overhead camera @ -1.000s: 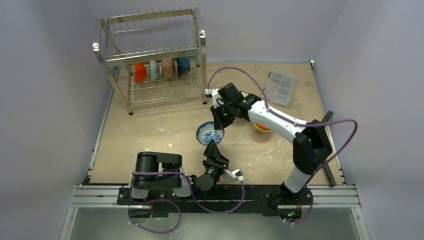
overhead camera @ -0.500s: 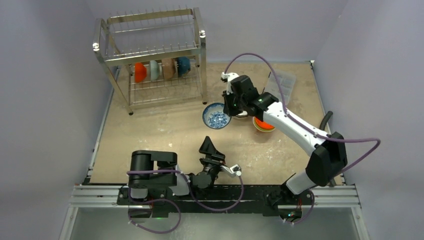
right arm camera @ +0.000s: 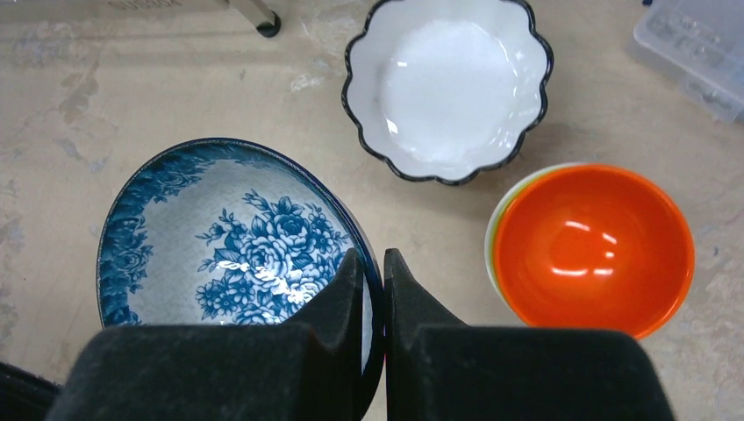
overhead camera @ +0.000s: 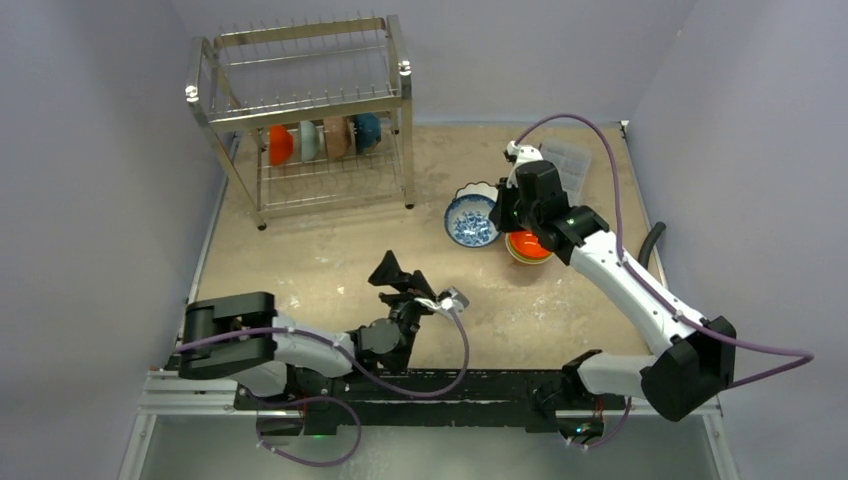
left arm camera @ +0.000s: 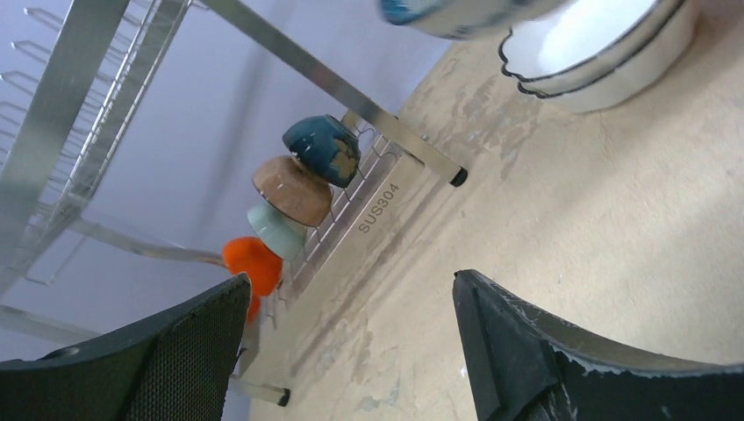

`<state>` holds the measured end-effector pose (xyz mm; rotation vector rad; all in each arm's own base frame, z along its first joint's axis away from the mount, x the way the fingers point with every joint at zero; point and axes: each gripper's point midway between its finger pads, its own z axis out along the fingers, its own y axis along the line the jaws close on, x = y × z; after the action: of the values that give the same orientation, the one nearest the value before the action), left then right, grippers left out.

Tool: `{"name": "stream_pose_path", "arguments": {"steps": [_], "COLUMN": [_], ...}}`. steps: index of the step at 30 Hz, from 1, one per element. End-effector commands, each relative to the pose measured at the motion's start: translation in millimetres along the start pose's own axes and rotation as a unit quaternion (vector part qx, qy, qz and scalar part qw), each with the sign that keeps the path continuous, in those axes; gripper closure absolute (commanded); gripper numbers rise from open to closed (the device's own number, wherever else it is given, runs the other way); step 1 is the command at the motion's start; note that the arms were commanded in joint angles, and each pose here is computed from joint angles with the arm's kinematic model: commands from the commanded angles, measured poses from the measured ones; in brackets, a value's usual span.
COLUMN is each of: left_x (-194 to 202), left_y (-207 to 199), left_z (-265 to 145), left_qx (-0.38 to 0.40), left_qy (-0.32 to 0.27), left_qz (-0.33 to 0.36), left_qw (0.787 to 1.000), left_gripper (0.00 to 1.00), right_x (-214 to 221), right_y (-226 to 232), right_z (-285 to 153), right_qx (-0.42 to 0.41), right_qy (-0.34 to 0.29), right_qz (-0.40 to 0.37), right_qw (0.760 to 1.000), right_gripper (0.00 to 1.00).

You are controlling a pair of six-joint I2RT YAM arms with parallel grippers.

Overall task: Unload the bowls from the dish rack
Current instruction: Place the bowl at the center of the board.

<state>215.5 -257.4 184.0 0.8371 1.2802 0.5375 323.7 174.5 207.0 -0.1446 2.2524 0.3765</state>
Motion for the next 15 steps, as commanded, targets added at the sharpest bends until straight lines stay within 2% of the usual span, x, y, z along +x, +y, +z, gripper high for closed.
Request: {"name": "stream_pose_path", "arguments": {"steps": [1, 10, 15], "left_x": [4.8, 27.9, 47.9], "left_y": [6.7, 35.6, 46.6], "left_z": [10.0, 31.0, 41.2], "left_qx": [0.015, 0.008, 0.0], "left_qy": [0.014, 0.066, 0.106], "left_qz": [-0.097, -0.202, -0.26], "left_qw": [0.995, 0.977, 0.96], "left_gripper": [0.16, 0.16, 0.15], "right_x": [-5.9, 32.9, 53.3], "right_y": [-1.0, -13.1, -14.0], "right_z": [-14.5, -15.0, -11.0], "right_qx": [0.0, 0.002, -0.016], "right_qy": [-0.046, -0.042, -0.049], "right_qz": [0.034, 0.065, 0.079], "right_qw": [0.998, 0.997, 0.996], "right_gripper": [1.0, 1.0, 1.0]}}
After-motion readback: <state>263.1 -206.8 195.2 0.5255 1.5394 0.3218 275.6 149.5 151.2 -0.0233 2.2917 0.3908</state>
